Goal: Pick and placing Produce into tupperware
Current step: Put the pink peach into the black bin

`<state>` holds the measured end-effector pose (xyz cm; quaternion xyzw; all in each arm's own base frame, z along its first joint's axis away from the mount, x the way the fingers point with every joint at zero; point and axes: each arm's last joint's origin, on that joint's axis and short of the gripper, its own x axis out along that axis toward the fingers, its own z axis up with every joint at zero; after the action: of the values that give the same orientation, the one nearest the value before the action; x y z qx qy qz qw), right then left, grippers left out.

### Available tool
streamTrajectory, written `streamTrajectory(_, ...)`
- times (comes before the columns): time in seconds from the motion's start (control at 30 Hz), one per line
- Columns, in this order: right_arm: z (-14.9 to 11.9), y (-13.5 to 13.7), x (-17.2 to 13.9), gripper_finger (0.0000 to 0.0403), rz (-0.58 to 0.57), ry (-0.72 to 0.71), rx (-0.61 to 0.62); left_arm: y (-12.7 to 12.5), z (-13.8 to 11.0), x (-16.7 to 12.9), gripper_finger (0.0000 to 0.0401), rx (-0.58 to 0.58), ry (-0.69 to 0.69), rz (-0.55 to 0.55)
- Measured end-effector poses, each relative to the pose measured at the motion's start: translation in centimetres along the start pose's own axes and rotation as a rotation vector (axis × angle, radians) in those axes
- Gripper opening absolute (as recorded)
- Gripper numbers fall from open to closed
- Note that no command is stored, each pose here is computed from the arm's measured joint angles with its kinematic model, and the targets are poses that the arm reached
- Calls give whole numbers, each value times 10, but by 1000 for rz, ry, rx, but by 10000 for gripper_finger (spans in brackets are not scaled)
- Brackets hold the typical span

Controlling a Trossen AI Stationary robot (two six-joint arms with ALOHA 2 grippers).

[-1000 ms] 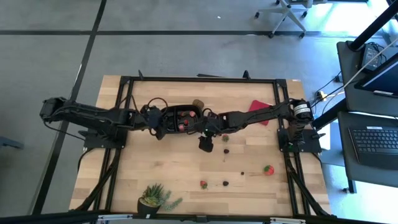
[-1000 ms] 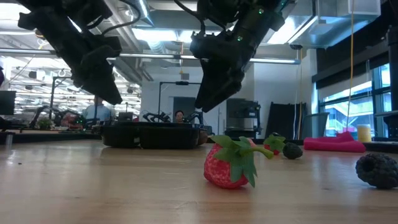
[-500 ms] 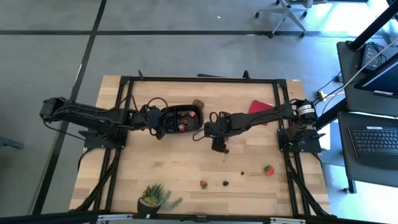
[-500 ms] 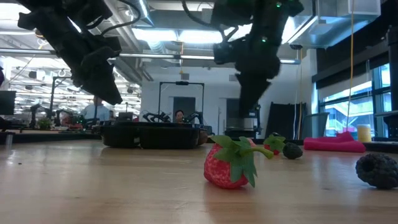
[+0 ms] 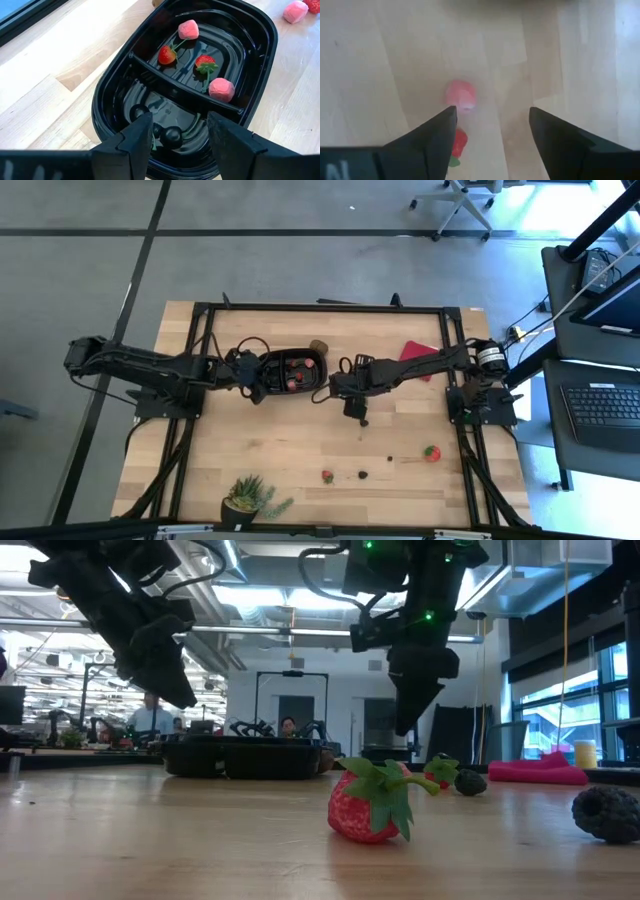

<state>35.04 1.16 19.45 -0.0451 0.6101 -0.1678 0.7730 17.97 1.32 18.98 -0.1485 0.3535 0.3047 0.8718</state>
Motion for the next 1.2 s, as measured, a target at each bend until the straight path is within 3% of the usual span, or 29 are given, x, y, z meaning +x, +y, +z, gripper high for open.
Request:
streamTrajectory(0.17, 0, 1, 0, 254, 6, -1, -8, 0, 0, 0, 179, 0, 0, 0)
streamTrajectory(0.37, 1, 2, 0, 298, 63, -1, -107, 0, 0, 0, 179, -1, 0, 0)
streamTrajectory(0.67, 3, 4, 3, 316, 85, -37, -38, 0, 0, 0, 179, 0, 0, 0)
streamTrajectory(0.83, -7, 5, 20, 316, 177, -24, -22, 0, 0, 0, 179, 4, 1, 0)
streamTrajectory(1.2, -19, -6, 51, 316, 175, -84, 17, 0, 0, 0, 179, 8, 1, 0)
